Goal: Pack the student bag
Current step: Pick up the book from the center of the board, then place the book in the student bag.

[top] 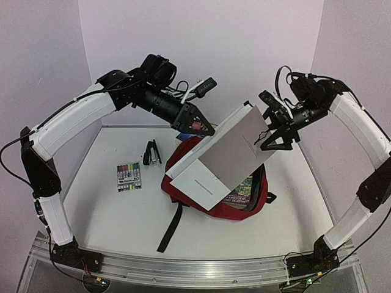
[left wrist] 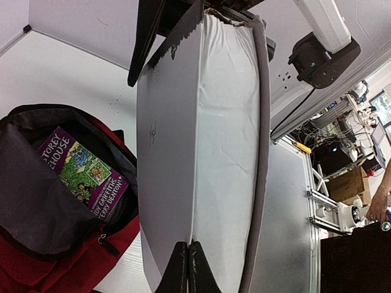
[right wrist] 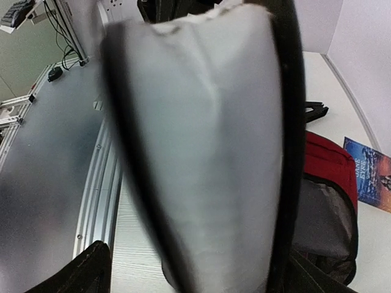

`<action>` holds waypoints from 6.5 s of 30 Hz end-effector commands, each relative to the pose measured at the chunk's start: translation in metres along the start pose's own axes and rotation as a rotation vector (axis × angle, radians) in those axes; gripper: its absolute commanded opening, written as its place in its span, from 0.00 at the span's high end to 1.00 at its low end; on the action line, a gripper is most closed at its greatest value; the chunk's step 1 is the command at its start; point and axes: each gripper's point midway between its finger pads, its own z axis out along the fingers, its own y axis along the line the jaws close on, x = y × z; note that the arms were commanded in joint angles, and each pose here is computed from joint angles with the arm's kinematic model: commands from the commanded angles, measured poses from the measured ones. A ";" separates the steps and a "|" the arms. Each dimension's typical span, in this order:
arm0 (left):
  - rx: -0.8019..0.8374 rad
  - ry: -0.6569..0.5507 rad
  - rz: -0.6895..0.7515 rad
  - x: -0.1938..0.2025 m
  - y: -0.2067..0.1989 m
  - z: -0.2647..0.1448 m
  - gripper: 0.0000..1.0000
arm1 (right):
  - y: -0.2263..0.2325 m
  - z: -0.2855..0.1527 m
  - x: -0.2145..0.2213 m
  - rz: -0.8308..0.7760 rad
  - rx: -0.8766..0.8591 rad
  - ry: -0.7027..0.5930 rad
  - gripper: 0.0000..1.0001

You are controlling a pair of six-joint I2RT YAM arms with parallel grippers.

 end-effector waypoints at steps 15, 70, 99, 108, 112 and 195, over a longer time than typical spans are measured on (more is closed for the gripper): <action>-0.137 -0.030 0.063 -0.004 0.001 -0.022 0.40 | -0.001 0.009 0.000 0.237 -0.060 -0.005 0.88; 0.078 -0.443 -0.064 -0.075 0.019 -0.076 0.83 | -0.055 -0.055 -0.033 0.723 0.044 -0.335 0.02; 0.306 -0.376 -0.235 -0.074 0.032 -0.043 0.77 | -0.025 -0.031 -0.071 0.720 -0.162 -0.355 0.53; 0.231 -0.394 -0.280 -0.073 0.049 -0.042 0.45 | -0.030 -0.032 -0.055 0.813 -0.157 -0.359 0.85; 0.008 -0.441 -0.332 -0.065 0.085 -0.057 0.29 | -0.043 -0.043 -0.038 0.864 -0.093 -0.374 0.92; -0.993 -0.136 -0.195 0.012 0.177 0.047 1.00 | -0.031 0.054 0.194 1.642 -0.133 -0.040 1.00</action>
